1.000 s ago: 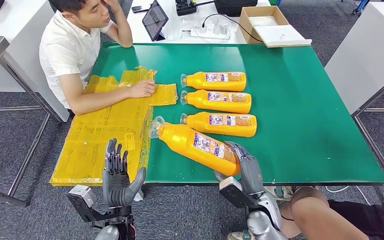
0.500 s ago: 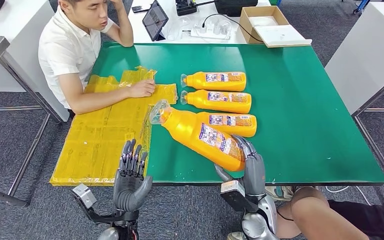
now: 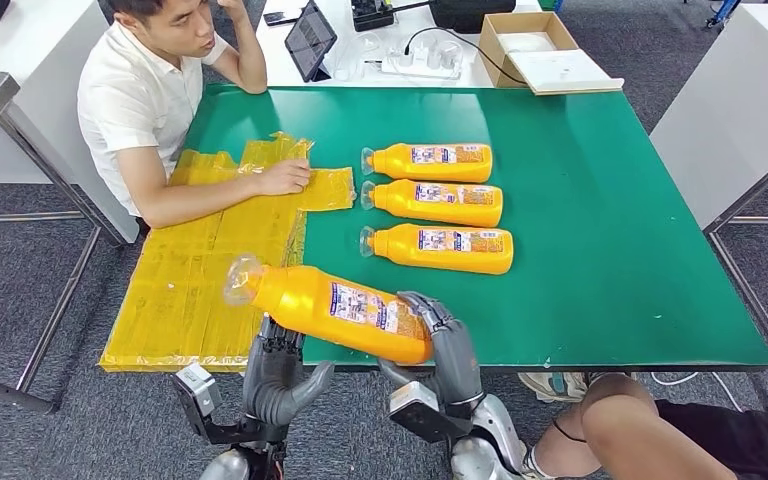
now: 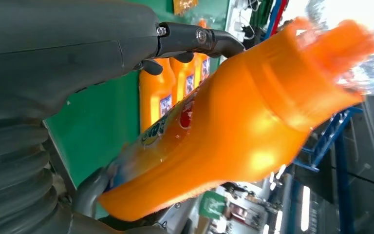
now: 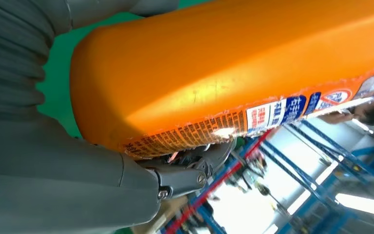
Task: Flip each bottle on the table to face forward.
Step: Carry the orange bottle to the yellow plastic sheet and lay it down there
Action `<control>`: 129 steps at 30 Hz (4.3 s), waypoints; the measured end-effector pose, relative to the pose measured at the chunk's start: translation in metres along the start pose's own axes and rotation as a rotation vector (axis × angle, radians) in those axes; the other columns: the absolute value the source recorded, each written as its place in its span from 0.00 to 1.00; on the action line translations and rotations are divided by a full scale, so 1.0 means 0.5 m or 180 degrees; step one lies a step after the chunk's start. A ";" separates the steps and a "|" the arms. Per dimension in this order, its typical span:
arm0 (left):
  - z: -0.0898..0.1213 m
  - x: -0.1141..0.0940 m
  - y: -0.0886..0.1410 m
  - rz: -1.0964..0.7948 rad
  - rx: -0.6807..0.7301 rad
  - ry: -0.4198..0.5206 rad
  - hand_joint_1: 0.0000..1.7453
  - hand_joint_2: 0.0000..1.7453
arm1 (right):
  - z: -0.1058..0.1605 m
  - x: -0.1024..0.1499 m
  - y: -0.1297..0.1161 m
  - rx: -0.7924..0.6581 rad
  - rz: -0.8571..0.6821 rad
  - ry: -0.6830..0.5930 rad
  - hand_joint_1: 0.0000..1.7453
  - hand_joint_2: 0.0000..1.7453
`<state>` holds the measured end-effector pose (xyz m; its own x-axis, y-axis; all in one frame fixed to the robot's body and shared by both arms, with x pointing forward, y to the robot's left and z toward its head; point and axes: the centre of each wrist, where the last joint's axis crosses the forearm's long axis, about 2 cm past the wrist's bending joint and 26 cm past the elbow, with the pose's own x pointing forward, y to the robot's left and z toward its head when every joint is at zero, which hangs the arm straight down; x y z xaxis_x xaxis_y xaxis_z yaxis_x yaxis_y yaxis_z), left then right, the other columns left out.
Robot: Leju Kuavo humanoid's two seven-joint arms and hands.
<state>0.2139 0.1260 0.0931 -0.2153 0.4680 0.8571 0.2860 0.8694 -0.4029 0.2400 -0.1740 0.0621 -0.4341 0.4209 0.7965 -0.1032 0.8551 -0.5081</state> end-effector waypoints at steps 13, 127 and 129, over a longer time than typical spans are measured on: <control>-0.016 -0.006 0.000 0.0086 -0.0078 -0.0006 0.00 1.00 | 0.014 0.025 0.089 0.0454 -0.0189 -0.0054 1.00 1.00; -0.274 0.027 0.220 -0.5400 -0.0079 0.1061 0.94 1.00 | 0.058 0.047 0.124 0.0305 -0.0707 0.0328 0.00 0.00; -0.285 0.027 0.221 -0.5444 -0.0188 0.1175 0.59 1.00 | 0.057 0.047 0.124 0.0314 -0.0700 0.0324 0.00 0.00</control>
<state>0.3755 0.2056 0.1057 -0.0817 -0.9528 0.2926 0.0164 0.2922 0.9562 0.1979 -0.1198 0.0399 -0.2997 0.2609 0.9177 -0.2741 0.8978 -0.3447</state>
